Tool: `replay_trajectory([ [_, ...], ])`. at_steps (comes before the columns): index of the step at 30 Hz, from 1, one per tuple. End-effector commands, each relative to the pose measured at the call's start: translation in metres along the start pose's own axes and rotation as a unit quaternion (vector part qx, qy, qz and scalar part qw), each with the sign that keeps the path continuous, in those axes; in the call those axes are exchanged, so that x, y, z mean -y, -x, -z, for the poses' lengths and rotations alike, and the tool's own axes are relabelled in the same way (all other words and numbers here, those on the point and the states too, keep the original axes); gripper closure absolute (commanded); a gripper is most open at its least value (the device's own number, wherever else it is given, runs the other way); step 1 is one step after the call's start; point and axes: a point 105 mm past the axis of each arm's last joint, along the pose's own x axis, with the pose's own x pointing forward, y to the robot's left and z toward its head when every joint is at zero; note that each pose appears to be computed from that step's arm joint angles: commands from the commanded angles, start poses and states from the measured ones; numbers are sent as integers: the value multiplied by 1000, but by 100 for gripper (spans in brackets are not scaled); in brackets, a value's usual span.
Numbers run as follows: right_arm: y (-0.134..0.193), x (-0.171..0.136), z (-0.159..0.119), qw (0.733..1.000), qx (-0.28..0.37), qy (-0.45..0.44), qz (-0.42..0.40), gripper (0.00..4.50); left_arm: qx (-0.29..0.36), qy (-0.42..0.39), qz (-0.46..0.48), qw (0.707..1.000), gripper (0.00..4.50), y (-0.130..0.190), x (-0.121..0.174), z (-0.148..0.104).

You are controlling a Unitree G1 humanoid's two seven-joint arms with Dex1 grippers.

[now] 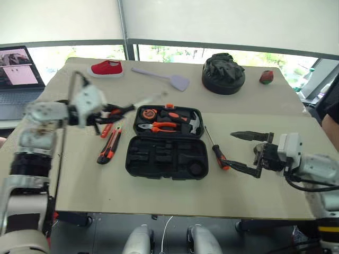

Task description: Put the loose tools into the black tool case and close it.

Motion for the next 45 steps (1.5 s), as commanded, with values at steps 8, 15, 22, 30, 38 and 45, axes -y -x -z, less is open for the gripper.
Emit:
replay_trajectory([
  [8,-12,1,-5,1000,0,-19,6,0,-100,-82,72,989,361,-43,26,11],
  [15,-17,-7,-5,999,16,-30,8,0,-126,-124,85,981,361,-53,28,22],
  [22,-23,-3,-14,997,50,-46,30,0,-106,-102,74,986,311,-63,28,16],
  [30,-26,-5,-24,991,84,-94,35,0,22,-95,18,995,154,-58,21,-27],
  [38,-28,-6,-17,990,77,-109,36,0,23,-21,-30,999,334,-58,19,-5],
  [45,-30,-4,-20,991,79,-99,34,0,23,36,-8,999,446,-82,40,13],
])
